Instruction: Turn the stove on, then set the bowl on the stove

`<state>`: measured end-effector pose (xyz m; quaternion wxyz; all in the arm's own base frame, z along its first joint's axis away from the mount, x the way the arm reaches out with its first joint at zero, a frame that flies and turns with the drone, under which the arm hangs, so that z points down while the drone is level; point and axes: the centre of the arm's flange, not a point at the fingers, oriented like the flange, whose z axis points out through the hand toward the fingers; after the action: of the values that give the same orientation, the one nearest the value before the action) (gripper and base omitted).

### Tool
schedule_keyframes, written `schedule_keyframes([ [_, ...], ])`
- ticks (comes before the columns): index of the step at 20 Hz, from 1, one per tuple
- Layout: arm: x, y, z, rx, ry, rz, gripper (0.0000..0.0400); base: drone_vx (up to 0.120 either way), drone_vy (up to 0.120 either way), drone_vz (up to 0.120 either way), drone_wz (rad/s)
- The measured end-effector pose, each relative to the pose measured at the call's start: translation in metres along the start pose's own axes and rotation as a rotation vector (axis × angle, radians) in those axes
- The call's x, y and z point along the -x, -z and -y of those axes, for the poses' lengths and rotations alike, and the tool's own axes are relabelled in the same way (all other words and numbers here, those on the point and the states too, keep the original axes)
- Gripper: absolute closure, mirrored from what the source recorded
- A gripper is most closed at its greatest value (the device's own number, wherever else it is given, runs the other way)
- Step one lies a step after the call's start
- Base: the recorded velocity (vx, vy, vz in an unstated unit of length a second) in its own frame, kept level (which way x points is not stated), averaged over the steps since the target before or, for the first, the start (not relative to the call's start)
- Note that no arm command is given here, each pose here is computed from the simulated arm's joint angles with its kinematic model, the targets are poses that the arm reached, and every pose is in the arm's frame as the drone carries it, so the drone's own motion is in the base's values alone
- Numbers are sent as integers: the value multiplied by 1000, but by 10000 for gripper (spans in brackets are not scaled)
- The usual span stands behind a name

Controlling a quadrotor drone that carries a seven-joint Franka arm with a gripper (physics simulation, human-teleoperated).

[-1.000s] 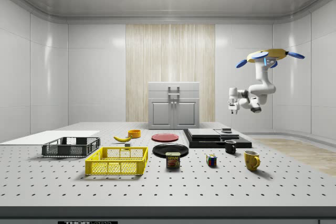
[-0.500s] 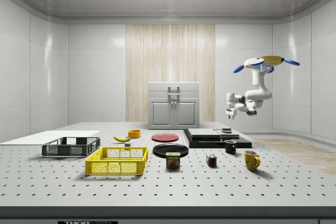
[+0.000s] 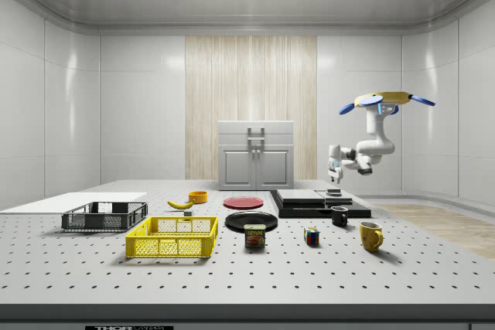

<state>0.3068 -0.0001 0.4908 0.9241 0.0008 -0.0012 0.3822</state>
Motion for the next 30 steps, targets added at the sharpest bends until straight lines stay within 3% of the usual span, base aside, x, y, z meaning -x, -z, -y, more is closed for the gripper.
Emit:
schedule_keyframes([
  [17, -7, -22, -7, 1, 0, -1, 0, 0, 0, -9, 0],
  [30, -19, -30, -3, 1, -1, -1, 0, 0, 0, 0, 0],
])
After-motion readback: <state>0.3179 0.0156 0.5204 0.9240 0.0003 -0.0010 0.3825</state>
